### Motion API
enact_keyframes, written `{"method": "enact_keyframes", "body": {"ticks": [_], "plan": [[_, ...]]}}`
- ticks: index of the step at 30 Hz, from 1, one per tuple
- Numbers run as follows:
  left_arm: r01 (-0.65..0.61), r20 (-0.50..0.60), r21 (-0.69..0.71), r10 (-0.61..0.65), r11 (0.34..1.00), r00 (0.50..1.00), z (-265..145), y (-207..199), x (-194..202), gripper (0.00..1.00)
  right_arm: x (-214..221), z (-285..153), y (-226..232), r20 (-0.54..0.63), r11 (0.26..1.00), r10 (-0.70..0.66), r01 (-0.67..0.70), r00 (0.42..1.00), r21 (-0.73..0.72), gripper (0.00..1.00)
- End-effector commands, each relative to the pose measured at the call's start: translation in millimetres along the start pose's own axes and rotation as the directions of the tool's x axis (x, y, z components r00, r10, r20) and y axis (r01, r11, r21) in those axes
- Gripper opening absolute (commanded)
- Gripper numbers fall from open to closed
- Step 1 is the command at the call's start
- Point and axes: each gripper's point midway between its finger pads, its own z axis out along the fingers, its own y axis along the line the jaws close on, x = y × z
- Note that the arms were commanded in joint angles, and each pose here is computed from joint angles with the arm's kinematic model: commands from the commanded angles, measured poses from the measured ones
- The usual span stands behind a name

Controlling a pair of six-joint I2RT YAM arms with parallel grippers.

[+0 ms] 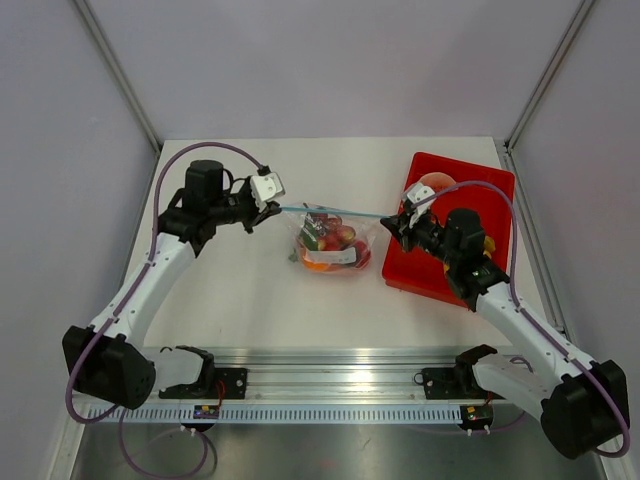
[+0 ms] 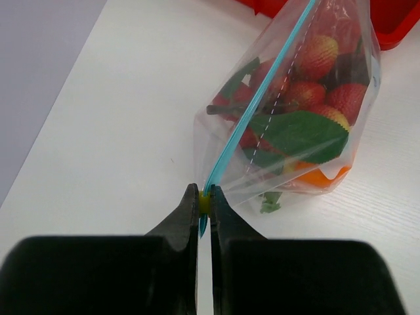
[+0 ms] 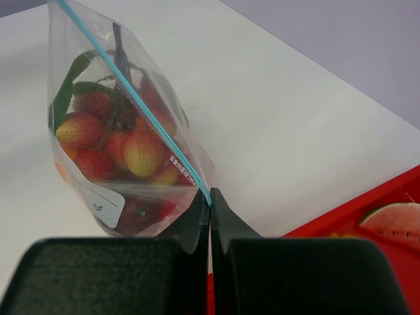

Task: Place the food in the zip-top bag and seal the zipper
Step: Zip the zipper food storage bag at the center of the board, then place the zipper food storage bag at the center of the board.

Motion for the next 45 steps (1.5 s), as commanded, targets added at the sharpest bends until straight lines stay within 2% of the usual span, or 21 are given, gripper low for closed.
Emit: {"method": "enact_keyframes", "body": {"ticks": [1, 3, 7, 15, 16, 17, 19, 20, 21, 22, 23, 24, 25, 28, 33, 39, 41, 42, 43, 44, 45], "plan": [[-0.011, -0.039, -0.2, 0.004, 0.98, 0.999, -26.9, 37.2, 6.2, 0.0, -17.6, -0.4, -31.5, 0.048, 0.992, -0.015, 0.009, 0.999, 0.127, 0.0], [0.001, -0.042, -0.235, -0.011, 0.972, 0.999, -29.5, 42.1, 13.2, 0.0, -17.3, 3.1, -31.7, 0.051, 0.992, -0.005, -0.001, 0.999, 0.122, 0.0], [0.046, 0.022, -0.285, -0.042, 0.957, 0.999, -37.0, 47.5, 11.4, 0.0, -19.9, 12.6, -28.4, 0.058, 0.996, 0.021, -0.026, 0.998, 0.085, 0.0], [0.049, 0.05, -0.374, -0.032, 0.926, 0.998, -39.8, 68.7, 10.4, 0.0, -32.7, 43.3, -41.5, 0.088, 0.997, 0.022, -0.028, 0.996, 0.076, 0.0], [0.044, 0.067, -0.389, -0.019, 0.92, 0.998, -41.1, 76.1, 1.1, 0.0, -35.2, 49.3, -44.2, 0.091, 0.997, 0.024, -0.03, 0.996, 0.074, 0.0], [0.036, 0.084, -0.402, -0.003, 0.915, 0.996, -40.9, 83.6, -6.5, 0.0, -55.3, 55.8, -51.7, 0.125, 0.996, 0.017, -0.028, 0.992, 0.086, 0.02], [0.043, 0.084, -0.42, -0.008, 0.906, 0.996, -32.3, 100.8, -7.5, 0.0, -54.8, 76.9, -66.4, 0.114, 0.992, 0.045, -0.058, 0.992, 0.113, 0.09], [0.026, 0.098, -0.435, 0.018, 0.9, 0.995, -32.9, 112.9, -20.7, 0.0, -82.8, 84.9, -77.2, 0.157, 0.99, 0.032, -0.054, 0.987, 0.134, 0.11], [0.032, 0.085, -0.449, 0.007, 0.893, 0.996, -26.6, 125.6, -17.9, 0.0, -66.2, 100.8, -84.6, 0.095, 0.987, 0.068, -0.081, 0.993, 0.141, 0.11], [0.032, 0.075, -0.457, 0.003, 0.889, 0.997, -25.4, 134.2, -17.6, 0.0, -102.9, 107.7, -99.5, 0.139, 0.983, 0.036, -0.06, 0.99, 0.176, 0.1], [0.018, 0.089, -0.484, 0.028, 0.875, 0.996, -32.0, 147.7, -33.9, 0.0, -107.5, 115.0, -106.2, 0.124, 0.981, 0.029, -0.052, 0.992, 0.187, 0.08], [0.024, 0.073, -0.499, 0.015, 0.866, 0.997, -31.1, 159.0, -26.6, 0.0, -87.7, 131.2, -112.1, 0.059, 0.981, 0.043, -0.053, 0.997, 0.188, 0.04], [0.02, 0.077, -0.515, 0.023, 0.857, 0.997, -34.6, 166.4, -29.7, 0.0, -108.3, 135.9, -122.8, 0.089, 0.977, -0.001, -0.018, 0.996, 0.215, 0.02], [0.019, 0.093, -0.562, 0.041, 0.827, 0.995, -49.8, 186.7, -32.8, 0.0, -119.0, 156.9, -139.6, 0.148, 0.974, -0.025, -0.009, 0.989, 0.225, 0.0], [0.021, 0.094, -0.546, 0.037, 0.838, 0.995, -52.9, 190.3, -23.6, 0.0, -109.0, 189.6, -143.3, 0.144, 0.986, 0.047, -0.069, 0.988, 0.149, 0.0], [0.011, 0.063, -0.503, 0.024, 0.864, 0.998, -43.1, 185.1, -10.1, 0.0, -92.9, 191.9, -141.6, 0.131, 0.976, 0.13, -0.15, 0.983, 0.158, 0.01], [0.044, 0.049, -0.451, -0.024, 0.891, 0.998, -41.6, 171.7, -7.3, 0.1, -72.8, 186.9, -136.4, 0.096, 0.973, 0.15, -0.164, 0.984, 0.162, 0.02], [0.062, 0.068, -0.405, -0.038, 0.912, 0.997, -42.5, 160.7, -15.6, 0.26, -76.6, 179.8, -135.4, 0.104, 0.97, 0.153, -0.169, 0.983, 0.172, 0.02], [0.144, 0.07, -0.352, -0.128, 0.925, 0.989, -42.5, 143.7, -13.1, 0.32, -58.0, 176.3, -130.1, 0.07, 0.967, 0.175, -0.185, 0.982, 0.175, 0.04], [0.171, 0.093, -0.321, -0.149, 0.931, 0.984, -46.2, 135.8, -24.1, 0.36, -54.5, 171.1, -129.6, 0.064, 0.964, 0.183, -0.192, 0.981, 0.182, 0.06], [0.194, 0.129, -0.279, -0.164, 0.941, 0.978, -52.5, 121.0, -39.0, 0.42, -59.2, 161.7, -127.9, 0.071, 0.961, 0.188, -0.199, 0.98, 0.193, 0.16]]}}
